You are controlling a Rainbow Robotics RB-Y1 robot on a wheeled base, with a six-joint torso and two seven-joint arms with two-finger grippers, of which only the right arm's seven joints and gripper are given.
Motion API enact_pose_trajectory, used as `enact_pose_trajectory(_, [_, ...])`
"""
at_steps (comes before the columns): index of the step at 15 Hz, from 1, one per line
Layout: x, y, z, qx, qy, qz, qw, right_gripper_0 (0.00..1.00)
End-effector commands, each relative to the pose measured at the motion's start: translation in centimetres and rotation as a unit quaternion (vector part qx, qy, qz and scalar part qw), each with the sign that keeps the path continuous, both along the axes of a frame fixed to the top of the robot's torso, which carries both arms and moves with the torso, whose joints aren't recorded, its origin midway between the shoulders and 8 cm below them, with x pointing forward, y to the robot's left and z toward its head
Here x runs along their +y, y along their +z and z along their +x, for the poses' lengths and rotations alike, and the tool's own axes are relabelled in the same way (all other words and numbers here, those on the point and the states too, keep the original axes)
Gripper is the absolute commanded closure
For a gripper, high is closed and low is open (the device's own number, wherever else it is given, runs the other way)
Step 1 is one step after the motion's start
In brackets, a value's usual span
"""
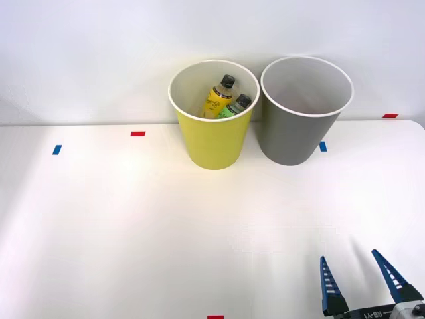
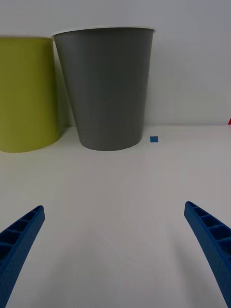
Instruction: Put cans in the gray bin, plastic bottles in the light green bin
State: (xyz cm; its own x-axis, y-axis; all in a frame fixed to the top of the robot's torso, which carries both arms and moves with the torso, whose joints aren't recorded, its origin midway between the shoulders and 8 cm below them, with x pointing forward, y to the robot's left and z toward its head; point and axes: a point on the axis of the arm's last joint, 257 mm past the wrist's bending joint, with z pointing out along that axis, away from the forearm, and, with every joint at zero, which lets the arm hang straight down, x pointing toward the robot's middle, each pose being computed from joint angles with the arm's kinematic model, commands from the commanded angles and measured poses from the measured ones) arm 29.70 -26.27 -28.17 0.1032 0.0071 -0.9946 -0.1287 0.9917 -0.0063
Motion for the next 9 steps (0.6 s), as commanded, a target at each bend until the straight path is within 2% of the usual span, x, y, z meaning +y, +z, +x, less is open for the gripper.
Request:
enact_pose_trajectory(1, [0.3, 0.0, -0.7, -0.015, -0.008, -0.044, 0.999, 0.0])
enact_pose_trajectory(4, [1.3, -0.4, -2.5, -0.017, -0.015, -0.063, 0.998, 0.0])
enact_pose_trajectory(9, [2.9, -0.7, -4.6, -0.013, -0.028, -0.04, 0.999, 0.0])
